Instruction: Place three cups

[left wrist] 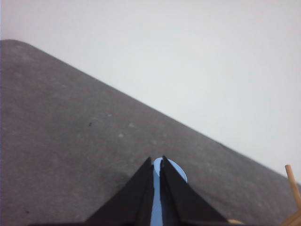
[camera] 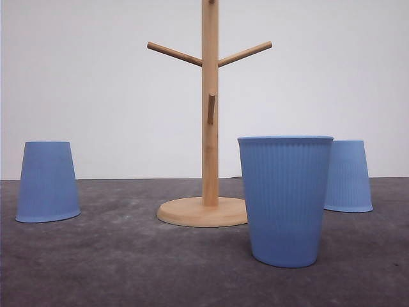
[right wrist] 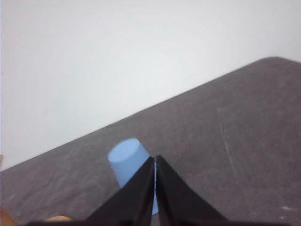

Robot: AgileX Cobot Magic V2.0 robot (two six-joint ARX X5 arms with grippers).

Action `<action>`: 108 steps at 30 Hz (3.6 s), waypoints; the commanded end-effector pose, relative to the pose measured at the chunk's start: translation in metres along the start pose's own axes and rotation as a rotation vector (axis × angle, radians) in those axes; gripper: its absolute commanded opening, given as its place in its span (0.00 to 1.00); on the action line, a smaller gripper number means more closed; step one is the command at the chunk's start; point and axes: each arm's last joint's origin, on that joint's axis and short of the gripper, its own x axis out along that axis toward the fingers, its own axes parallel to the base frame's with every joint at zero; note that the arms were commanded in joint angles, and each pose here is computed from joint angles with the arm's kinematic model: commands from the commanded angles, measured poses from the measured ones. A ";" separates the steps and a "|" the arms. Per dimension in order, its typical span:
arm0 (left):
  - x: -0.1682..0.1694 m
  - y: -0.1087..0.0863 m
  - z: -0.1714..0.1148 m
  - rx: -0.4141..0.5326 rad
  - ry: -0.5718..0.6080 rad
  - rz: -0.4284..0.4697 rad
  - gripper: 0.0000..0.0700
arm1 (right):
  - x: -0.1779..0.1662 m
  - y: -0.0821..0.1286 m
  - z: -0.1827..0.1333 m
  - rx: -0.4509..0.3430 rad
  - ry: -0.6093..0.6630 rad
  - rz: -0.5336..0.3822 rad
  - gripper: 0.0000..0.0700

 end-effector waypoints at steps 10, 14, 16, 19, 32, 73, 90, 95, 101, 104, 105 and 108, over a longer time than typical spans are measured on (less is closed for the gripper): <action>0.008 -0.039 0.070 0.223 0.273 0.048 0.00 | -0.006 0.038 0.071 -0.146 0.129 0.002 0.00; 0.021 -0.047 0.082 0.238 0.409 0.011 0.00 | 0.007 0.049 0.090 -0.187 0.277 0.025 0.00; 0.027 -0.050 0.085 0.229 0.471 -0.026 0.00 | 0.016 0.054 0.096 -0.202 0.353 0.055 0.00; 0.035 -0.054 0.084 0.223 0.532 -0.074 0.00 | 0.032 0.059 0.102 -0.211 0.451 0.106 0.00; 0.053 -0.085 0.047 0.493 0.780 -0.343 0.00 | 0.067 0.095 0.064 -0.487 0.728 0.369 0.00; 0.149 -0.076 0.000 0.386 0.908 -0.071 1.00 | 0.052 0.105 0.059 -0.517 0.768 0.402 0.74; 0.217 -0.051 -0.055 0.421 0.896 -0.022 1.00 | 0.052 0.105 0.060 -0.524 0.754 0.404 0.74; 0.226 -0.049 -0.059 0.437 0.859 -0.030 1.00 | 0.053 0.106 0.060 -0.523 0.749 0.405 0.74; 0.230 -0.043 -0.065 0.475 0.865 0.002 1.00 | 0.054 0.107 0.062 -0.521 0.720 0.412 0.74; 0.233 -0.040 -0.067 0.480 0.862 0.010 1.00 | 0.055 0.108 0.062 -0.520 0.711 0.415 0.74; 0.234 -0.039 -0.066 0.480 0.858 0.011 1.00 | 0.055 0.108 0.062 -0.521 0.710 0.414 0.74; 0.236 -0.038 -0.065 0.480 0.834 0.009 1.00 | 0.055 0.108 0.062 -0.521 0.711 0.413 0.74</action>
